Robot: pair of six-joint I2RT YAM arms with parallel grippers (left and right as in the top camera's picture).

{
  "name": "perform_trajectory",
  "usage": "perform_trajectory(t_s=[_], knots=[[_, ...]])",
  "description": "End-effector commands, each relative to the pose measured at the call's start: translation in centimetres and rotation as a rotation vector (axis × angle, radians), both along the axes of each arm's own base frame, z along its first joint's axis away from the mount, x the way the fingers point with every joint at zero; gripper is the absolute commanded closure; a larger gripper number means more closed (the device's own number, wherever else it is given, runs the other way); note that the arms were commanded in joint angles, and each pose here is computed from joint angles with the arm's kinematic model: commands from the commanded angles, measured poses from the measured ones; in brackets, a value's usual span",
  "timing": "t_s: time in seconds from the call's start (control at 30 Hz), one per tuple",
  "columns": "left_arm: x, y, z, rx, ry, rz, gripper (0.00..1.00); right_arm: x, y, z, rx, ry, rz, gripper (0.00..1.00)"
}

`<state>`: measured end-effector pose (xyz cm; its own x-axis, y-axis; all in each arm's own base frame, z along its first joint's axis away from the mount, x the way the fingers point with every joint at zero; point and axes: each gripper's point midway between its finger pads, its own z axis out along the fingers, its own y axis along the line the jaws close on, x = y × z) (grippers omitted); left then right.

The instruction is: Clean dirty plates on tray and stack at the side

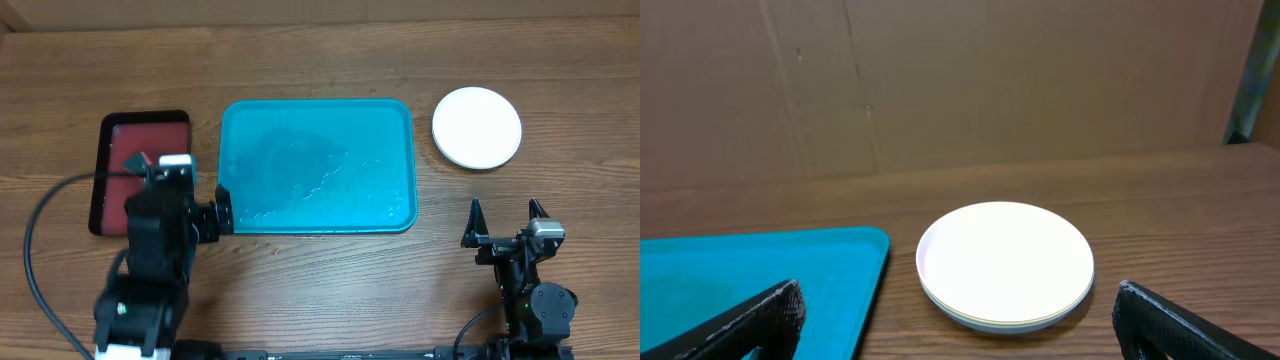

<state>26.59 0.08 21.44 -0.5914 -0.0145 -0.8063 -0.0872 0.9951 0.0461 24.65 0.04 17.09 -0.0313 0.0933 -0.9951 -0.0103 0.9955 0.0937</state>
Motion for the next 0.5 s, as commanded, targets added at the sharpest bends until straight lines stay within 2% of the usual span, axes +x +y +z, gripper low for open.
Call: perform_trajectory(t_s=[0.0, 0.47], knots=[[-0.98, -2.01, -2.49, -0.046, -0.028, -0.125, 0.0, 0.0, -0.2, -0.1, 0.004, -0.007, -0.01, 0.0], [-1.39, -1.39, -2.73, -0.06, -0.459, -0.11, 0.0, 0.0, -0.2, -0.1, 0.004, -0.007, -0.01, 0.0]])
